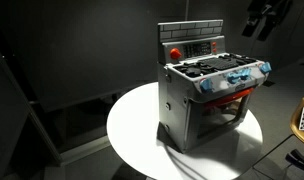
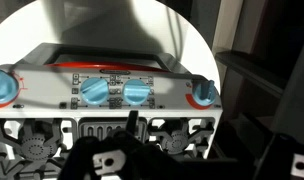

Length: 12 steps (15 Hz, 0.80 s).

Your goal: Press the top right button on the stove

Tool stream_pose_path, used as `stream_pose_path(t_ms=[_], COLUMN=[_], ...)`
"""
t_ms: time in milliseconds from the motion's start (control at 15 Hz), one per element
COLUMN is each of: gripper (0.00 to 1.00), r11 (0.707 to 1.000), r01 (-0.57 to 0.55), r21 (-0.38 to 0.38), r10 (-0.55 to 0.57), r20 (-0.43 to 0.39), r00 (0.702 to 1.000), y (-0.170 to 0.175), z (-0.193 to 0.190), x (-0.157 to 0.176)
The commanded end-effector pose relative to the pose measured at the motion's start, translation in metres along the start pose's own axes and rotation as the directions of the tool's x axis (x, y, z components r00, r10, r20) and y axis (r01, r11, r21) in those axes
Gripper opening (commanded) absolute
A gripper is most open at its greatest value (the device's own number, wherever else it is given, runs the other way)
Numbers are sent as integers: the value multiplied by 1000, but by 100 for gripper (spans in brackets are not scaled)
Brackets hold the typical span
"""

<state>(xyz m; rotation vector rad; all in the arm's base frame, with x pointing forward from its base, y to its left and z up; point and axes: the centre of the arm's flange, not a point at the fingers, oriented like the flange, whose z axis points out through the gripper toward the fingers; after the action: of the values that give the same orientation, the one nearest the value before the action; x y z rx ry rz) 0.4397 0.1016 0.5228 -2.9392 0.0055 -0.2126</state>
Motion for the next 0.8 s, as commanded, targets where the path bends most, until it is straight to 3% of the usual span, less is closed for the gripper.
stream_pose_path(t_ms=[0, 267, 733], gripper=[100, 100, 100], r11=[1000, 1000, 992], r01=[0, -12, -68], r21=[0, -22, -104], r10=[0, 12, 53], r20=[0, -26, -142], r00=[1000, 1000, 989], y=[0, 2, 12], z=[0, -6, -30], x=[0, 9, 49])
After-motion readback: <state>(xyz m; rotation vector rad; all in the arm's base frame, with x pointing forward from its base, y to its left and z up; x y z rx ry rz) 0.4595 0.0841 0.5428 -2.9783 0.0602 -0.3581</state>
